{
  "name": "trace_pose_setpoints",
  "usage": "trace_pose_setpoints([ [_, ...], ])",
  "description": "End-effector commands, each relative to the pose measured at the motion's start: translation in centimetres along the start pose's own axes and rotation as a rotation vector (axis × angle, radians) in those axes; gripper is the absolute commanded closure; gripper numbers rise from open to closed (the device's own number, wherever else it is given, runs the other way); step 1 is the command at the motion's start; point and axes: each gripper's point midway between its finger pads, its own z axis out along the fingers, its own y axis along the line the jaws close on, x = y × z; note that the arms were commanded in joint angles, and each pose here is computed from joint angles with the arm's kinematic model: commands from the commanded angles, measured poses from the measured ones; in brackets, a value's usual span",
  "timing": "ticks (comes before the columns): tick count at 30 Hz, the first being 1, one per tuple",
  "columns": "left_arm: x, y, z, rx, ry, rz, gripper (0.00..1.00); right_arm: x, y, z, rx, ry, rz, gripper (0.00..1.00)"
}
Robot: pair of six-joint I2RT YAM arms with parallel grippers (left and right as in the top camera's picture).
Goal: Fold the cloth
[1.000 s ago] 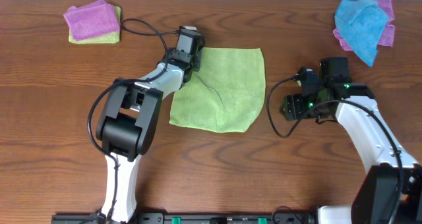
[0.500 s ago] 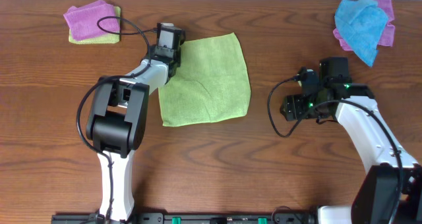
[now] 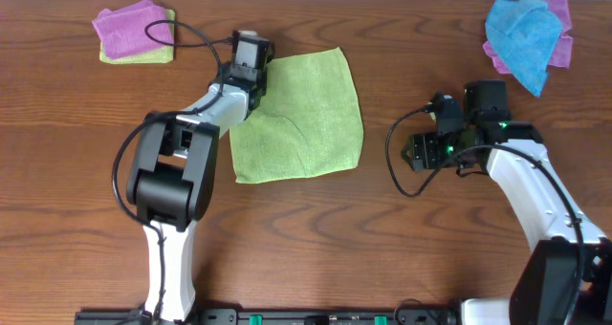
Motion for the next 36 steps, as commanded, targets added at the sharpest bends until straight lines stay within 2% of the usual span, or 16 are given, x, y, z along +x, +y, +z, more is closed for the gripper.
trace_pose_setpoints([
  [1, -5.5, 0.3, -5.0, 0.027, -0.101, -0.067, 0.75, -0.2, 0.2, 0.1, -0.017, -0.009, -0.006, 0.22],
  [6, -4.3, 2.5, -10.2, 0.008, 0.018, -0.129, 0.63, -0.8, 0.5, 0.0, -0.036, -0.036, -0.047, 0.22],
  [7, -3.3, 2.9, -11.5, 0.007, 0.069, -0.142, 0.64, -0.8, 0.7, 0.0, -0.047, -0.038, -0.061, 0.22],
  [8, -2.1, 3.0, -12.8, 0.028, 0.130, -0.157, 0.72, -0.9, 0.8, 0.0, -0.054, -0.040, -0.061, 0.23],
  [11, 1.3, 2.3, -16.2, 0.127, 0.301, -0.165, 0.81, -1.5, 1.5, -0.1, -0.092, -0.067, -0.069, 0.27],
  [14, 4.4, 3.0, -18.6, 0.123, 0.416, -0.197, 0.89, -2.2, 2.3, -0.5, -0.138, -0.089, -0.077, 0.28],
  [19, 8.7, 3.3, -22.1, 0.179, 0.449, -0.281, 0.89, -2.6, 3.3, -0.9, -0.191, -0.104, -0.089, 0.29],
  [23, 12.5, 3.9, -24.7, 0.215, 0.436, -0.327, 0.79, -2.5, 4.4, -1.0, -0.242, -0.102, -0.098, 0.29],
  [27, 17.2, 3.6, -26.0, 0.264, 0.475, -0.407, 0.74, -1.9, 6.5, -0.5, -0.263, -0.075, -0.151, 0.28],
  [29, 19.0, 2.8, -25.9, 0.317, 0.494, -0.442, 0.67, -1.7, 7.1, -0.1, -0.237, -0.061, -0.187, 0.26],
  [33, 20.8, 1.6, -25.0, 0.379, 0.509, -0.477, 0.55, -1.7, 7.3, 0.1, -0.216, -0.056, -0.207, 0.25],
  [36, 20.0, 1.4, -24.1, 0.391, 0.454, -0.503, 0.49, -2.0, 7.3, 0.1, -0.214, -0.072, -0.212, 0.24],
])
